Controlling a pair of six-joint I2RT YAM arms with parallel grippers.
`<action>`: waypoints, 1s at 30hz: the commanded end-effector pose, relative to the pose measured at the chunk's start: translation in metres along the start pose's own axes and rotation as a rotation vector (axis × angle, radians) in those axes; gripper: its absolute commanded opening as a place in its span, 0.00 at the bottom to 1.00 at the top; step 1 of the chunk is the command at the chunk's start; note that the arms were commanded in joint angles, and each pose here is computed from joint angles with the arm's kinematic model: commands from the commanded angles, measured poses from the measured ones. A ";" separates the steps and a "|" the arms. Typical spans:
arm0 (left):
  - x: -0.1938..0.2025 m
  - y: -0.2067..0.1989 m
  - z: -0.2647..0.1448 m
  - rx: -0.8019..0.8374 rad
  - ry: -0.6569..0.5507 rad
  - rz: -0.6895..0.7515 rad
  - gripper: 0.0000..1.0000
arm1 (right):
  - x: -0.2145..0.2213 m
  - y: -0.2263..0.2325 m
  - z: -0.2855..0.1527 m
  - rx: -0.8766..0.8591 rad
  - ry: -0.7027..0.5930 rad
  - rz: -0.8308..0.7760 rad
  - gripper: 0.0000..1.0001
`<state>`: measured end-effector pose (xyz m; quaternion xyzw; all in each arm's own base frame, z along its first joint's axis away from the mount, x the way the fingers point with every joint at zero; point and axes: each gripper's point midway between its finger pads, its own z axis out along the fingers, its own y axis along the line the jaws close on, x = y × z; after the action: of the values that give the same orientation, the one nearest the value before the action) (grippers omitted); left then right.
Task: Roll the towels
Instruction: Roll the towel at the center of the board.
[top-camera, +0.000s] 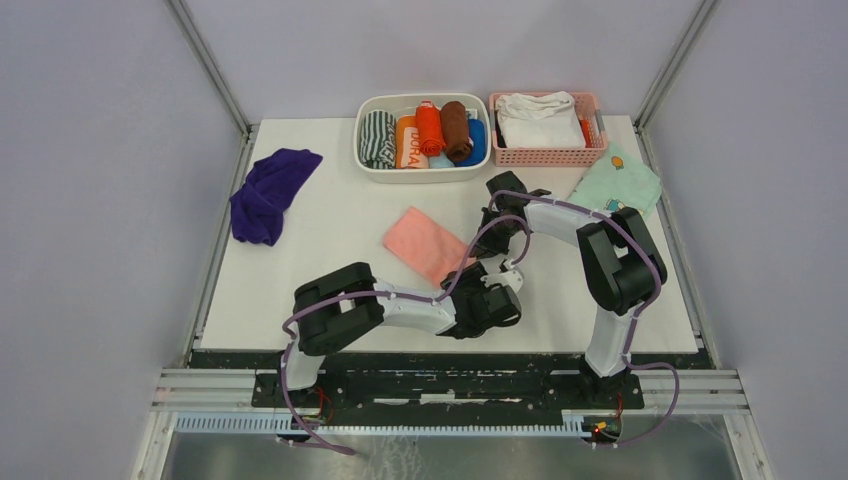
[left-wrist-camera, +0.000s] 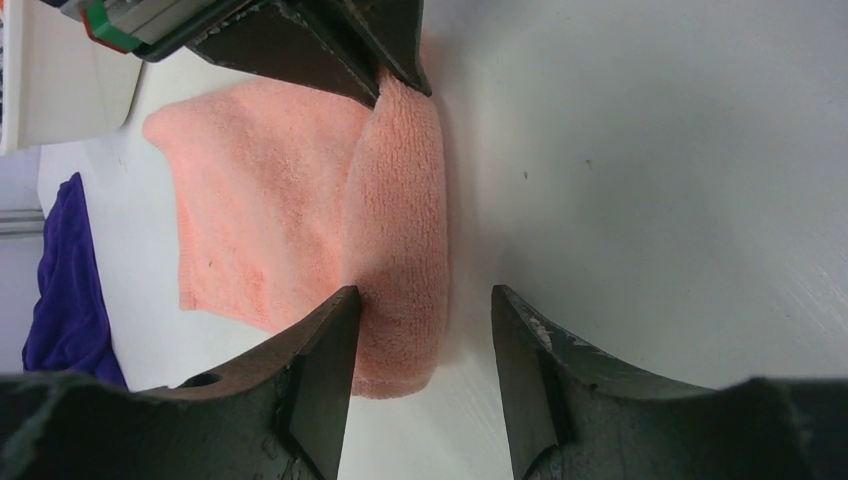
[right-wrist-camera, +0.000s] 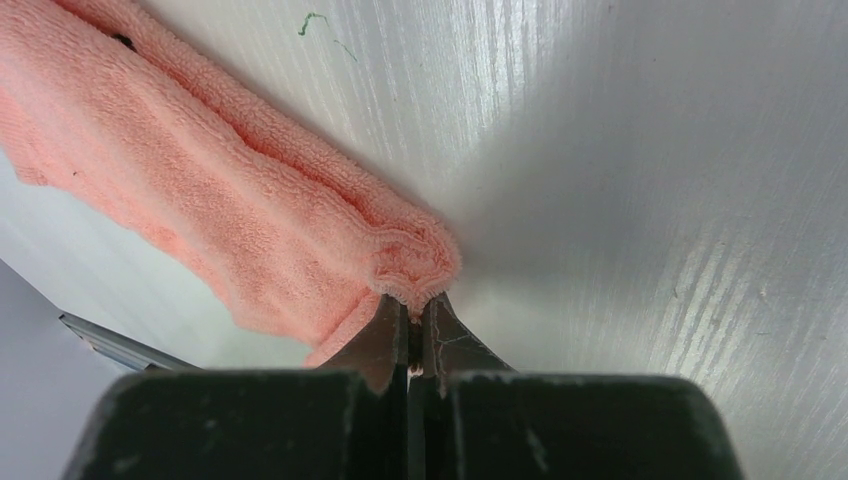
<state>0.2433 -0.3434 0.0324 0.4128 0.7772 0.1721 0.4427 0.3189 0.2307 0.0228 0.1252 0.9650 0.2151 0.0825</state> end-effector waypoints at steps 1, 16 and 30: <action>0.024 -0.005 0.008 0.011 0.080 -0.011 0.58 | -0.006 0.005 -0.002 -0.020 -0.014 -0.013 0.00; 0.049 -0.014 0.012 0.144 0.167 -0.125 0.19 | -0.019 0.027 -0.011 -0.132 -0.044 -0.073 0.05; 0.016 -0.008 0.003 0.713 0.129 -0.657 0.03 | -0.049 0.038 -0.053 -0.357 -0.202 -0.084 0.42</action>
<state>0.2656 -0.3203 0.0248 0.2906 0.8883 -0.0851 0.3452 0.3432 0.2344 0.0581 0.1031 0.9300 0.3236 0.1406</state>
